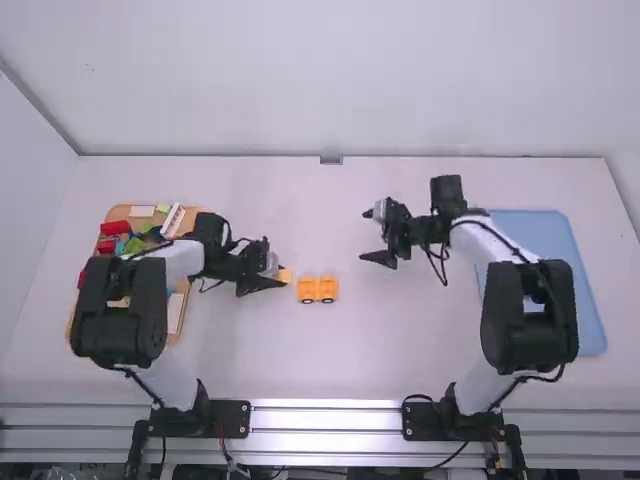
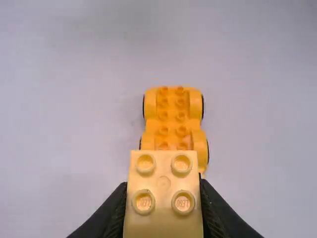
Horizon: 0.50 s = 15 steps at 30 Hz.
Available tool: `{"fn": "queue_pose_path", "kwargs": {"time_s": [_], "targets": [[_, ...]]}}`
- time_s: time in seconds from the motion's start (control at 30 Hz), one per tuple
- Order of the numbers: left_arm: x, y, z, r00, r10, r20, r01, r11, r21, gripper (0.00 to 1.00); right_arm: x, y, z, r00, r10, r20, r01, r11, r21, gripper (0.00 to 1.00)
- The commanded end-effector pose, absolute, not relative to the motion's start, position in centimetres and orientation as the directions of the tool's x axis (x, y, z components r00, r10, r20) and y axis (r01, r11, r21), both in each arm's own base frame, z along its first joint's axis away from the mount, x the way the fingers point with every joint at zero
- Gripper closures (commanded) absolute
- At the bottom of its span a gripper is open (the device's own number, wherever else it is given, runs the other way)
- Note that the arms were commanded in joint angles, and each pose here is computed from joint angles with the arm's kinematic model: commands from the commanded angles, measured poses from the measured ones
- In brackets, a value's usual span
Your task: Assemble lego blocks to make yellow taxi
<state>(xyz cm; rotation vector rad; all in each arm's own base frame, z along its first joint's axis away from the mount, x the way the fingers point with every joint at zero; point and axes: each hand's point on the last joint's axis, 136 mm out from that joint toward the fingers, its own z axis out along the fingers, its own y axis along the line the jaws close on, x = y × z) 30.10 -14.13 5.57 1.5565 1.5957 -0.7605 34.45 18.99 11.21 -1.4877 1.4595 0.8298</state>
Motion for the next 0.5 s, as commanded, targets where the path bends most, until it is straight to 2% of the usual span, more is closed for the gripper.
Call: {"fn": "queue_pose_path", "kwargs": {"time_s": [0.0,0.17,0.3,0.47], "targets": [[29.6,-15.4,6.4,0.093,0.509,-0.855,0.992,0.025,0.122,0.95,31.6,20.9,9.7,-0.025,-0.337,-0.941,-0.999,0.05,0.009,0.02],[28.7,-16.9,5.8,0.126,0.537,-0.834,0.991,-0.037,0.127,0.94,28.8,23.3,6.6,0.04,-0.331,-0.943,-0.997,0.049,-0.06,0.01],[28.2,-17.8,5.7,0.104,0.541,-0.834,0.994,-0.045,0.095,0.96,28.4,24.3,4.6,0.02,-0.405,-0.914,-0.988,0.131,-0.079,0.01],[28.0,-18.4,5.4,0.103,0.539,-0.836,0.995,-0.055,0.088,0.96,27.4,25.4,3.0,0.062,-0.433,-0.899,-0.993,0.067,-0.101,0.01]]}}
